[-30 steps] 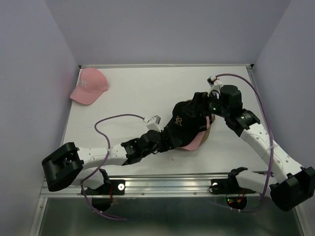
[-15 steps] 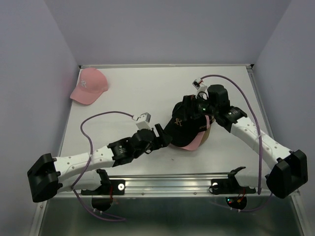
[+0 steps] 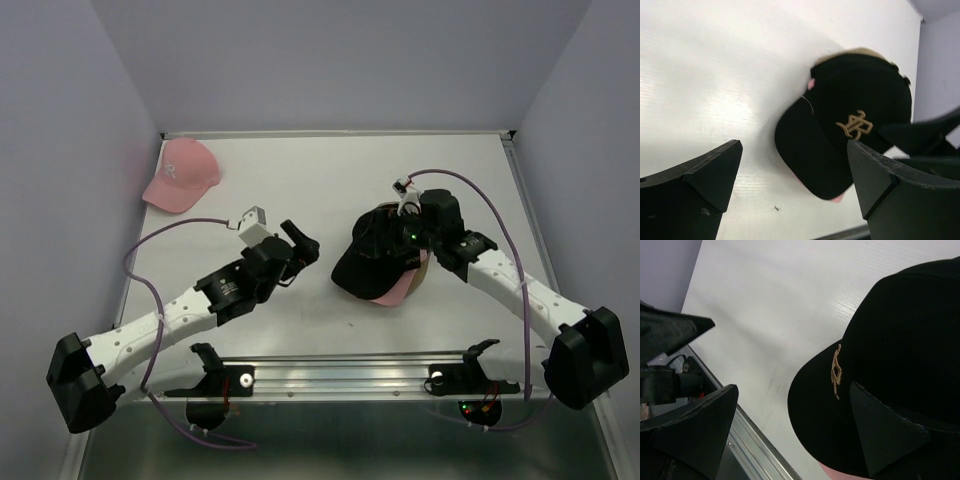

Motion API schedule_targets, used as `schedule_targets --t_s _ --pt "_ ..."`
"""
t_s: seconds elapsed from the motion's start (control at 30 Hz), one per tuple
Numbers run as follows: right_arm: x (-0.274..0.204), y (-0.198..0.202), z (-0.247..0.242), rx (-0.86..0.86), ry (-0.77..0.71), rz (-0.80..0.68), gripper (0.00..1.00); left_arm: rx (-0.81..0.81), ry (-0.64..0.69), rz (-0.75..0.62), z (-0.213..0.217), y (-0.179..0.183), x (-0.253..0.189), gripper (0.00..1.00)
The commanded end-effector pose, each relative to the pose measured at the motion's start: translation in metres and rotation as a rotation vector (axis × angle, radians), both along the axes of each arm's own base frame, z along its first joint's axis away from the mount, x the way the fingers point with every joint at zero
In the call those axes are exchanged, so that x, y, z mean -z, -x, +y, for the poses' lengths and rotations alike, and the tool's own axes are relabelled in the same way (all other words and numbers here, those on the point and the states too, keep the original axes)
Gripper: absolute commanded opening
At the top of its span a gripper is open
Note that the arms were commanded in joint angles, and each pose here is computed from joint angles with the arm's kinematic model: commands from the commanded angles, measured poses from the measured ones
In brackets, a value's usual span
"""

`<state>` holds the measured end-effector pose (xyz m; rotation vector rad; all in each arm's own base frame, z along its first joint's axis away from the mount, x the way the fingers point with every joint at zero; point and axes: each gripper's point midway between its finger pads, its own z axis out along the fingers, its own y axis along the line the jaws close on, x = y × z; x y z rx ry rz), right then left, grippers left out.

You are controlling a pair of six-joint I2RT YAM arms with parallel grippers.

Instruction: Stack the hats

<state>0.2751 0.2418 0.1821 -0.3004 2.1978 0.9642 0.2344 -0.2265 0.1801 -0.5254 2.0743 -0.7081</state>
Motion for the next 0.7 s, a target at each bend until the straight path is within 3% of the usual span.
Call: schedule_targets --t_s 0.0,0.1,0.3,0.5,0.67 --pt "0.030 0.010 -0.019 0.058 0.090 0.068 1.00 -0.128 0.014 -0.026 0.035 -0.024 -0.017 0.99" --pt "0.018 0.008 -0.018 0.051 0.078 0.040 1.00 -0.193 0.005 -0.054 0.054 -0.036 -0.025 0.99" --pt "-0.055 -0.005 -0.004 0.011 -0.009 -0.103 1.00 -0.404 -0.044 -0.088 0.120 -0.072 -0.042 0.99" --pt "-0.108 -0.008 0.007 -0.023 -0.097 -0.179 1.00 -0.482 -0.106 -0.185 0.199 -0.108 -0.052 0.99" --pt "-0.120 -0.016 0.013 -0.022 -0.121 -0.183 1.00 -0.509 -0.143 -0.218 0.254 -0.131 -0.054 0.99"
